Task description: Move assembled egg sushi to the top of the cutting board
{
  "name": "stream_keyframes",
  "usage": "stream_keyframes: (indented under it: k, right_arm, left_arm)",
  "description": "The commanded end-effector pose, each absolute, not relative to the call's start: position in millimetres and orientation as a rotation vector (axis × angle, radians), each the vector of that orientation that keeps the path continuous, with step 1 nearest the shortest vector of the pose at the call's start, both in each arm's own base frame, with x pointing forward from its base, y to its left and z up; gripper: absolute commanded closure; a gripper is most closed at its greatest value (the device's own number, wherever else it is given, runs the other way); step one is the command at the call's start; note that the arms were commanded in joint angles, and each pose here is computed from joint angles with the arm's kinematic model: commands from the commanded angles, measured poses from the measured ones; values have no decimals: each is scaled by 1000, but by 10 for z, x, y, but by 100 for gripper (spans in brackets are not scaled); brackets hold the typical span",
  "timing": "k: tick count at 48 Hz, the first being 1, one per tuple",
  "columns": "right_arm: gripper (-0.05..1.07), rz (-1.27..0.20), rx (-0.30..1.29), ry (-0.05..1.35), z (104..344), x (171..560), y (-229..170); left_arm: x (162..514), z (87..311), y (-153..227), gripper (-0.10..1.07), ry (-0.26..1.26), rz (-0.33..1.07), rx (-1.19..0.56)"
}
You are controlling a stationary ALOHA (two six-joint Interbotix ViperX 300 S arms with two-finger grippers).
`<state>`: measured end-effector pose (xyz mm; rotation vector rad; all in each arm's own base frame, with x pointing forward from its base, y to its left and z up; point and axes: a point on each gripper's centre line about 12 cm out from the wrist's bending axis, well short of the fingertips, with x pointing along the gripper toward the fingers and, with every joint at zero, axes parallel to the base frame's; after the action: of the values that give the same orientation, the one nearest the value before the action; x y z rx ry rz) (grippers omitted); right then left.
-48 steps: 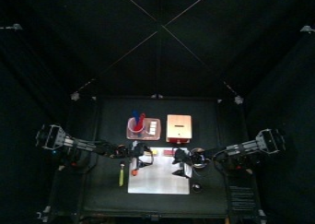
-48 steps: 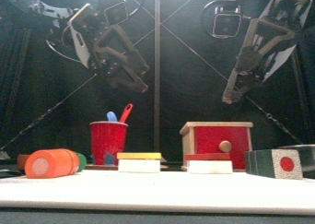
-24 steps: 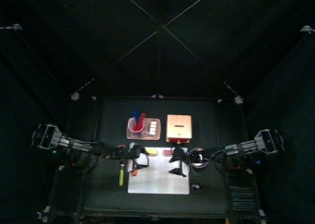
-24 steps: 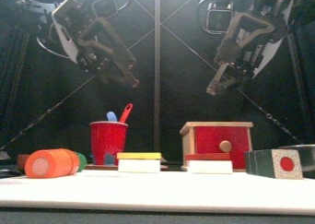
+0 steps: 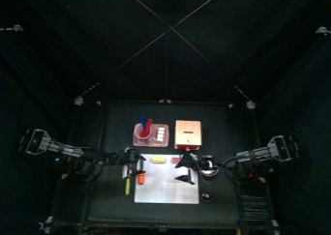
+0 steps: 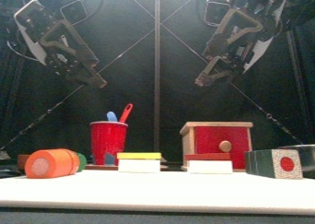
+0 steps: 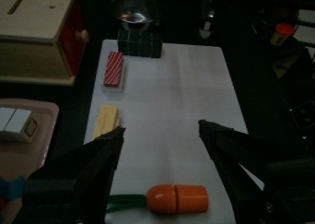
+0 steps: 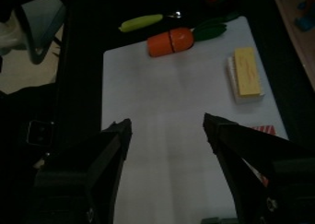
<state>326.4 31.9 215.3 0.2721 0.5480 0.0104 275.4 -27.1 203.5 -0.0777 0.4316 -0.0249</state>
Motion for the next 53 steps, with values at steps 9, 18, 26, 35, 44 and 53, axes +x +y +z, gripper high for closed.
stream_keyframes:
  k: [9,18,26,35,44,53]
  right_arm:
    - [8,-21,276,443,2304,3147,201]
    - [8,-27,276,446,2278,3116,182]
    - [8,-29,278,454,2252,3103,178]
    - [8,-43,280,462,2219,3091,139]
    - [8,-50,284,463,2213,3084,119]
    - [8,-63,283,467,2192,3102,81]
  left_arm:
    - [2718,2069,-248,-1,411,-12,-96]
    - [2719,2069,-240,-1,411,-9,-97]
    - [2719,2064,-206,-1,411,3,-99]
    - [2729,2075,-153,-1,407,23,-102]
    - [2721,2058,-114,-1,411,36,-104]
    - [2708,2036,-109,-1,417,39,-107]
